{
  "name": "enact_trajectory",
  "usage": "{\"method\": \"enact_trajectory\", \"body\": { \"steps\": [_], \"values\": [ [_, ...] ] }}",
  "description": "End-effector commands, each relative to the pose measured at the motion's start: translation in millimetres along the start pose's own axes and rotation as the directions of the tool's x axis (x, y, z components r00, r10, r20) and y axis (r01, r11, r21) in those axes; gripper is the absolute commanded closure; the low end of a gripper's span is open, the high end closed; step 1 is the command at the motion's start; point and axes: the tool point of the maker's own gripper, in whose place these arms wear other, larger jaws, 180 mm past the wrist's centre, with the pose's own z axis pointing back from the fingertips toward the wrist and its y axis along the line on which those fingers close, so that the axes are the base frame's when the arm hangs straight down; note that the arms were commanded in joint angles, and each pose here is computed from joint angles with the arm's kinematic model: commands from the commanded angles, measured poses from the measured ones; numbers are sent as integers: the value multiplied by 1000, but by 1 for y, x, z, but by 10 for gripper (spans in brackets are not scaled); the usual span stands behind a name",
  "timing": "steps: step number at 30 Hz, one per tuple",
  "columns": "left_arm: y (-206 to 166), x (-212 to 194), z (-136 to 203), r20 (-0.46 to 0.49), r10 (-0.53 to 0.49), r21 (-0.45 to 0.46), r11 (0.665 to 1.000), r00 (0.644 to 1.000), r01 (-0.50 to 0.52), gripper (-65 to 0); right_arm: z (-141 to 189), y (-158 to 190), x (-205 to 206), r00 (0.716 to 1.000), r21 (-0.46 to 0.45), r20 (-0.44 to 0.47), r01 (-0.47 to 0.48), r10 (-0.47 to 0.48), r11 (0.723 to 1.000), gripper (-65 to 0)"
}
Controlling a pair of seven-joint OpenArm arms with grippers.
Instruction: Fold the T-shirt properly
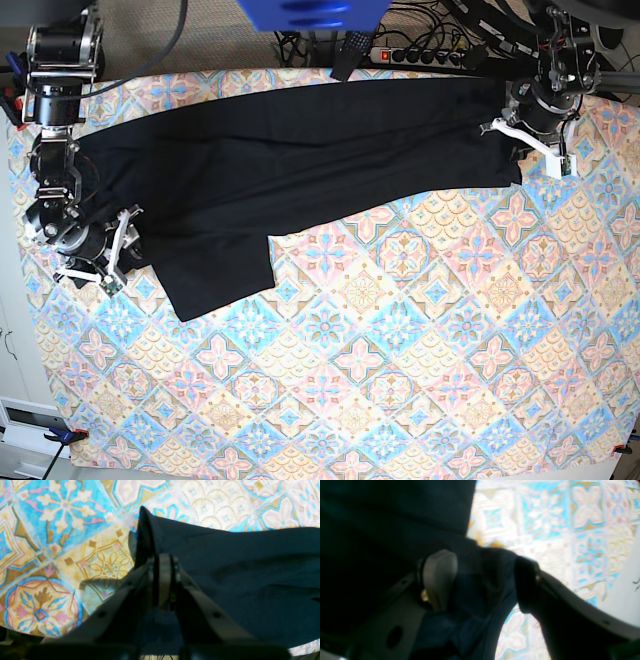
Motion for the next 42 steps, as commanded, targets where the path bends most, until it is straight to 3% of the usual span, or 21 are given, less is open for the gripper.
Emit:
{"method": "enact_trajectory", "body": {
  "steps": [1,5,12,19,24,27,32,39,42],
  "values": [
    [0,12,3,39,-11,-5,1000,999,12,-6,8,-20,13,999,-45,33,-13,15,999,-357],
    [1,12,3,41,-11,-2,1000,999,11,-5,7,-19,10,1000,-40,26,-9,10,999,-316],
    [1,13,3,42,-11,-2,1000,999,11,-5,5,-16,7,1000,-32,17,-10,10,999,-314],
    [1,13,3,44,-11,-2,1000,999,11,-5,-12,14,-22,995,70,-78,-52,58,996,-312],
    [2,14,3,45,-10,0,1000,999,10,-4,-14,17,-25,994,80,-86,-52,59,995,-303],
    [2,14,3,45,-10,0,1000,999,10,-4,-14,16,-26,994,77,-88,-53,59,996,-232],
    [1,14,4,47,-11,-2,1000,999,11,-4,-12,13,-22,995,70,-79,-56,61,996,0],
    [0,19,5,59,-18,-3,1000,998,18,-3,17,-36,-3,1000,-77,7,7,-6,997,-2],
    [1,19,5,58,-19,-2,1000,998,19,-3,35,-45,-13,1000,-130,-5,16,-17,991,-2]
  ]
}}
